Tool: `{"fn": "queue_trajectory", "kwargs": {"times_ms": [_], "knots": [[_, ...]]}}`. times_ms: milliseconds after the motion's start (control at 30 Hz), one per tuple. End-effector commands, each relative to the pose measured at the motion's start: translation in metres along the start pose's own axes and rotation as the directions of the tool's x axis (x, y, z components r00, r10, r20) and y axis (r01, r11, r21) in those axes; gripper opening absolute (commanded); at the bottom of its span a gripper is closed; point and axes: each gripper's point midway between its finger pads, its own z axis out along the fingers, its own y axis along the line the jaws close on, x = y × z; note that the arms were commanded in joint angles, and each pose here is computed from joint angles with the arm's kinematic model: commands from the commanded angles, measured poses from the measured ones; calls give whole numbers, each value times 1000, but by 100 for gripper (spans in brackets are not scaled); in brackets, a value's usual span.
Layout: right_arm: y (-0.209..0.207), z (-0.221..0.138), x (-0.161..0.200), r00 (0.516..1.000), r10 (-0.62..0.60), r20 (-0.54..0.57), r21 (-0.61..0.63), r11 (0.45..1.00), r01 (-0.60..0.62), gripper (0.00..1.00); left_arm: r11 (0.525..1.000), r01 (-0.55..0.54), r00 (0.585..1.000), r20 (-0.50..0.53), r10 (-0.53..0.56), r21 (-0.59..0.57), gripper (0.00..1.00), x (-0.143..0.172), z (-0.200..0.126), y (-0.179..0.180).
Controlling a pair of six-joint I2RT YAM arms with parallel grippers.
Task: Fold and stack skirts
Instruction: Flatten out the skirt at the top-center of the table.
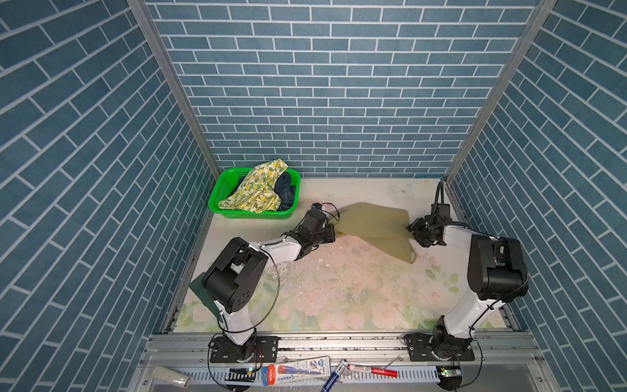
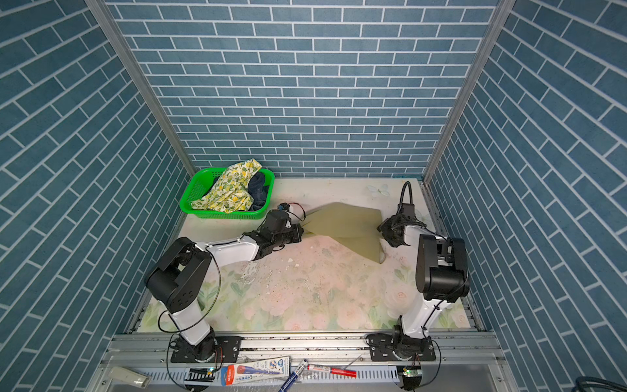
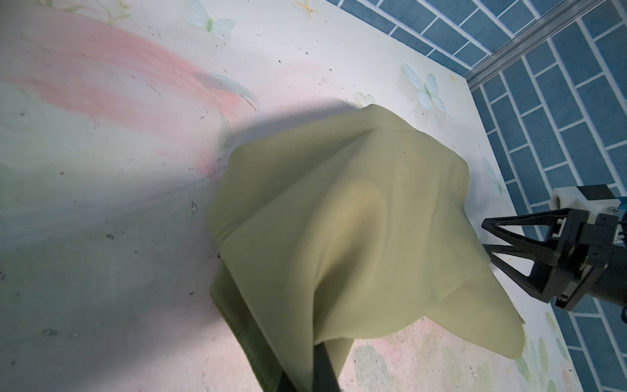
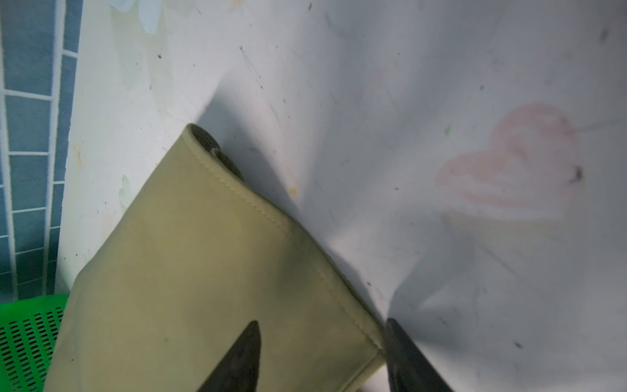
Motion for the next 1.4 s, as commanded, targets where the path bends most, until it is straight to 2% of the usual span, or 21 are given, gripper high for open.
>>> {"fn": "queue_trajectory", "kwargs": {"times_ms": [0, 133, 267, 400, 567, 767, 900, 1067, 1167, 1267, 1367], "knots": [[-10, 12, 12, 997, 64, -38, -1, 998, -64, 43, 1000, -10, 1000, 15, 10, -1, 0, -8, -7, -3], [-8, 10, 11, 997, 72, -31, -10, 997, -72, 31, 1000, -12, 1000, 15, 12, 0, 0, -10, -7, -4], [-5, 9, 9, 998, 52, -25, -26, 998, -53, 0, 1000, -12, 1000, 16, 12, 0, 0, -11, -7, -5], [6, -5, -5, 999, 18, 32, -30, 999, -17, 0, 1000, -18, 1000, 17, 17, 5, 0, -15, -9, -10], [45, -58, -40, 985, -73, 156, -46, 996, 81, 0, 998, -65, 996, 64, 63, 25, 0, -47, -33, -33], [103, -163, -69, 915, -198, 353, -76, 968, 239, 0, 987, -145, 972, 198, 130, 64, 0, -102, -98, -74], [130, -236, -67, 836, -276, 475, -76, 933, 351, 0, 978, -192, 943, 290, 162, 77, 0, -126, -154, -92], [145, -316, -50, 737, -338, 586, -49, 892, 448, 0, 963, -250, 902, 386, 194, 100, 0, -131, -220, -107], [150, -359, -41, 690, -346, 636, -52, 873, 485, 0, 952, -291, 879, 420, 226, 97, 0, -126, -248, -116], [158, -392, -37, 664, -339, 666, -66, 860, 505, 0, 939, -326, 869, 425, 253, 107, 0, -121, -263, -128], [171, -394, -41, 683, -343, 645, -87, 855, 511, 0, 939, -324, 873, 419, 251, 112, 0, -123, -261, -132]]}}
